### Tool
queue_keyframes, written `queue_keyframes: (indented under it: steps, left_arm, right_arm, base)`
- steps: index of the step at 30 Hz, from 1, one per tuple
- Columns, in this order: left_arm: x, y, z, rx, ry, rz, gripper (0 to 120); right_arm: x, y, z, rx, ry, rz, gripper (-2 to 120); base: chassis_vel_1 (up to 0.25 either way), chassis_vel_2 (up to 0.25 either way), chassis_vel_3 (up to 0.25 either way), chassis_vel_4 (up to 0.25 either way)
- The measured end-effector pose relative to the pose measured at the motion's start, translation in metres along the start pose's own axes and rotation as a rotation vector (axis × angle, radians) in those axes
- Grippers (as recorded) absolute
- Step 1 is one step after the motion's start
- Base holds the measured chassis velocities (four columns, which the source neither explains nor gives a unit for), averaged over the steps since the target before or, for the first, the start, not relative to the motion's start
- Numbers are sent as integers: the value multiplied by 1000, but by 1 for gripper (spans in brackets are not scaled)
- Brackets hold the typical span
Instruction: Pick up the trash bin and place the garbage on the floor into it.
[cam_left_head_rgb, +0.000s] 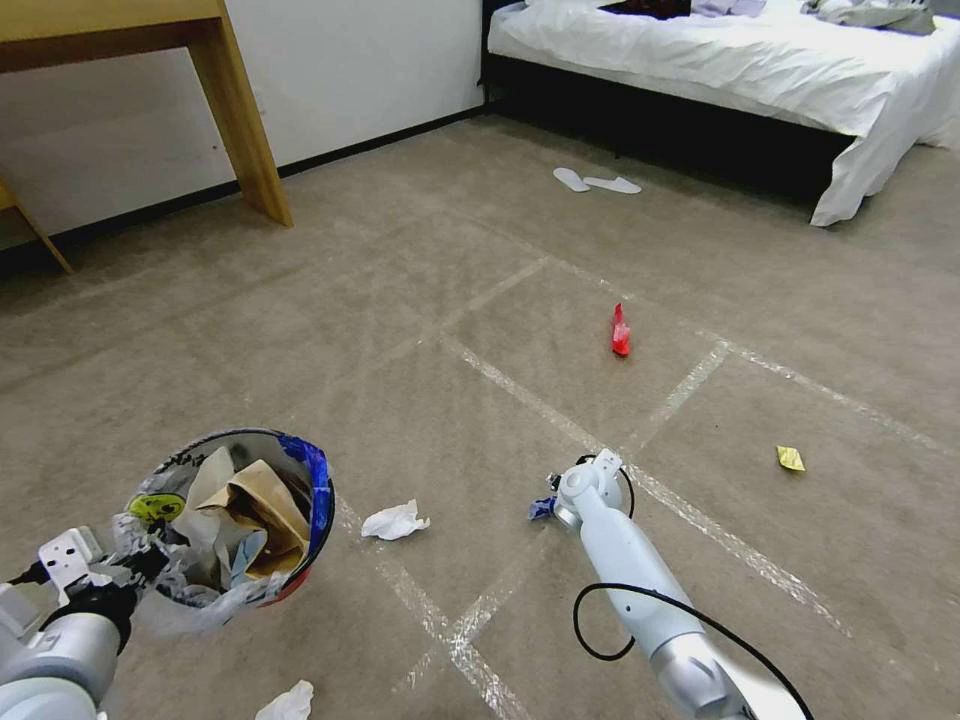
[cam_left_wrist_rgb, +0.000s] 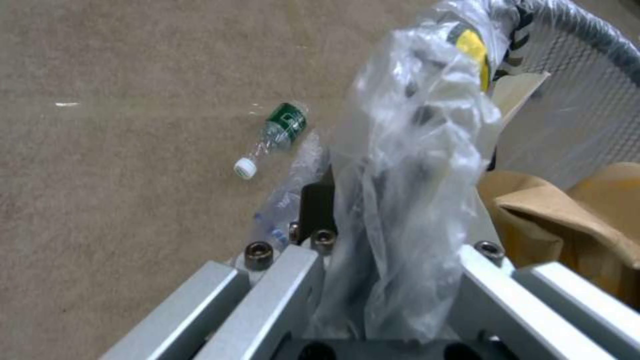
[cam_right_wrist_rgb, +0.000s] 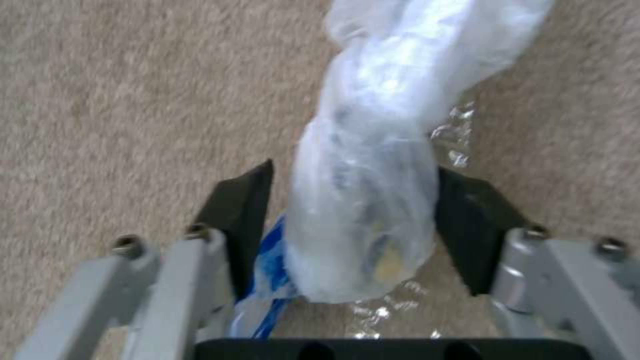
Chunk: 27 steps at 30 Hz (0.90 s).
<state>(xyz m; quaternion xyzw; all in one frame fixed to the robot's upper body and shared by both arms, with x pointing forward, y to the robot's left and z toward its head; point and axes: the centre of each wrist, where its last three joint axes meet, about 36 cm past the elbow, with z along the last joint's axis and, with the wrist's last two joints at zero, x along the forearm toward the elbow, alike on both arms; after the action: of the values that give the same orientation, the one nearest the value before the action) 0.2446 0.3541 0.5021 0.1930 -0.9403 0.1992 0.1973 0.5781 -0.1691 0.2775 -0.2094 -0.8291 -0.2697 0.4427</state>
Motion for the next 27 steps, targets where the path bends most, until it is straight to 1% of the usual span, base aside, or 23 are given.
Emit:
queue_keyframes:
  steps: [3, 4, 6, 7, 8, 9, 12, 13, 14, 16, 19, 20, 21, 22, 23, 25, 26, 27]
  left_arm:
    - [-3, 0, 1, 4, 3, 1, 1]
    - [-3, 0, 1, 4, 3, 1, 1]
    - [-4, -1, 2, 8, 5, 4, 1]
    - [-4, -1, 2, 8, 5, 4, 1]
    - [-4, -2, 3, 9, 6, 5, 1]
    - [-4, -2, 3, 9, 6, 5, 1]
    - [-5, -2, 3, 10, 6, 4, 1]
    - [-5, -2, 3, 10, 6, 4, 1]
    - [-5, -2, 4, 11, 7, 5, 1]
    - [-6, -2, 4, 12, 8, 5, 1]
    - [-7, -3, 6, 17, 12, 6, 1]
    - [-7, -3, 6, 17, 12, 6, 1]
    - [-7, -3, 6, 17, 13, 7, 1]
    - [-7, -3, 6, 17, 13, 7, 1]
    - [-7, -4, 6, 17, 13, 10, 1]
    - [-6, -6, 6, 16, 17, 16, 1]
    - [-6, -6, 6, 16, 17, 16, 1]
    - [-5, -7, 7, 14, 22, 20, 1]
  right_arm:
    - [0, -9, -1, 1, -7, 3, 36]
    - [0, -9, -1, 1, -7, 3, 36]
    - [1, -14, -2, 2, -12, 2, 28]
    - [1, -14, -2, 2, -12, 2, 28]
    - [2, -17, -2, 3, -13, 0, 20]
    - [2, -17, -2, 3, -13, 0, 20]
    - [6, -26, 0, 10, -20, -7, 4]
    - [6, -26, 0, 10, -20, -7, 4]
    - [9, -29, 1, 13, -24, -12, 0]
    - [11, -32, 1, 16, -27, -18, 0]
    - [35, -45, 1, 26, -66, -78, 0]
    - [35, -45, 1, 26, -66, -78, 0]
    - [48, -48, -1, 25, -90, -118, 0]
    - [48, -48, -1, 25, -90, -118, 0]
    - [72, -49, -7, 18, -132, -195, 0]
    - [150, -37, -31, 25, -321, -478, 0]
    - [150, -37, -31, 25, -321, -478, 0]
    - [187, -29, -40, 54, -405, -615, 0]
  base:
    - [0, 0, 0, 0]
    - [0, 0, 0, 0]
    - [0, 0, 0, 0]
    - [0, 0, 0, 0]
    - [0, 0, 0, 0]
    - [0, 0, 0, 0]
    - [0, 0, 0, 0]
    - [0, 0, 0, 0]
    - [0, 0, 0, 0]
    - [0, 0, 0, 0]
    - [0, 0, 0, 0]
    - [0, 0, 0, 0]
    - [0, 0, 0, 0]
    - [0, 0, 0, 0]
    - [0, 0, 0, 0]
    - [0, 0, 0, 0]
    - [0, 0, 0, 0]
    - [0, 0, 0, 0]
